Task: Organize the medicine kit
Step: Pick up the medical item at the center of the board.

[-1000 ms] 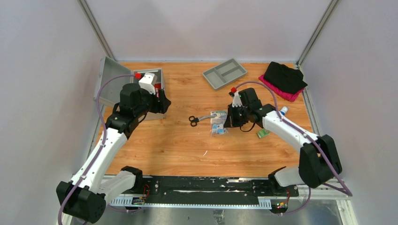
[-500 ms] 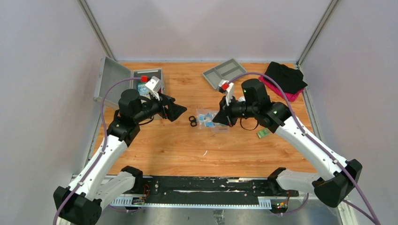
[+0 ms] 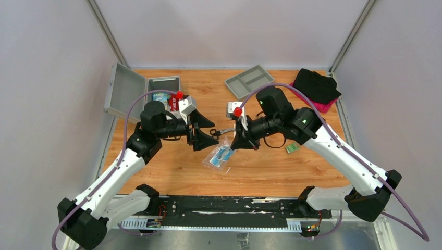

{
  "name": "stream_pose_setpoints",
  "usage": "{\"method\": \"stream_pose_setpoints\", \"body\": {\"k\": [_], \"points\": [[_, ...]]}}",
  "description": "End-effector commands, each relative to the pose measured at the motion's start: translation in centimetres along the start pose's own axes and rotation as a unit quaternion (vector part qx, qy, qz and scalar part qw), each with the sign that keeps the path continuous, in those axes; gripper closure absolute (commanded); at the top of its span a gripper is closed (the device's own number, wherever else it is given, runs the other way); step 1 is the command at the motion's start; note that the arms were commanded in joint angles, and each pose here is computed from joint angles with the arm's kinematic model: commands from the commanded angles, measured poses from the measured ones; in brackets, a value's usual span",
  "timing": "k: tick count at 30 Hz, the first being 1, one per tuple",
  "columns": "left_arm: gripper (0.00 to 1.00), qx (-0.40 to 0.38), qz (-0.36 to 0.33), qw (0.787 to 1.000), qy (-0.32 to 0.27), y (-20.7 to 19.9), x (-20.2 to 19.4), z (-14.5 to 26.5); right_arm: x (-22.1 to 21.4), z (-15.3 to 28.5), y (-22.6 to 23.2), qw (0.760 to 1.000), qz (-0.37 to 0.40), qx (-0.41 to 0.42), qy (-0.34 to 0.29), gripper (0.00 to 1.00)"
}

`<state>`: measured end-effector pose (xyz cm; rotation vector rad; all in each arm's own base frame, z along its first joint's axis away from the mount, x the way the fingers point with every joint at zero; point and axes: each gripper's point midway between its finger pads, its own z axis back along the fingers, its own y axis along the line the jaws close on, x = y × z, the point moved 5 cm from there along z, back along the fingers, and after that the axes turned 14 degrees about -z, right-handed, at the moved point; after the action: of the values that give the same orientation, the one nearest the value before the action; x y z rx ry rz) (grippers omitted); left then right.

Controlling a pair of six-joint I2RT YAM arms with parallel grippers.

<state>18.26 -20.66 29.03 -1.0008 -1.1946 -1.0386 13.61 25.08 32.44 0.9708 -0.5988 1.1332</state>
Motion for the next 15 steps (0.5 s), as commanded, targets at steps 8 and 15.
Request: {"method": "stream_pose_setpoints", "body": {"k": [8, 15], "points": [[0.11, -0.039, -0.041, 0.998, -0.028, -1.8, 1.9, 0.5, -1.3, 0.9, -0.2, 0.999, 0.007, -0.033, 0.043, 1.0], [0.15, -0.073, -0.009, 0.997, -0.006, -2.3, 0.5, -0.9, 1.4, 1.3, -0.2, 0.998, 0.039, -0.049, -0.013, 1.0]]}}
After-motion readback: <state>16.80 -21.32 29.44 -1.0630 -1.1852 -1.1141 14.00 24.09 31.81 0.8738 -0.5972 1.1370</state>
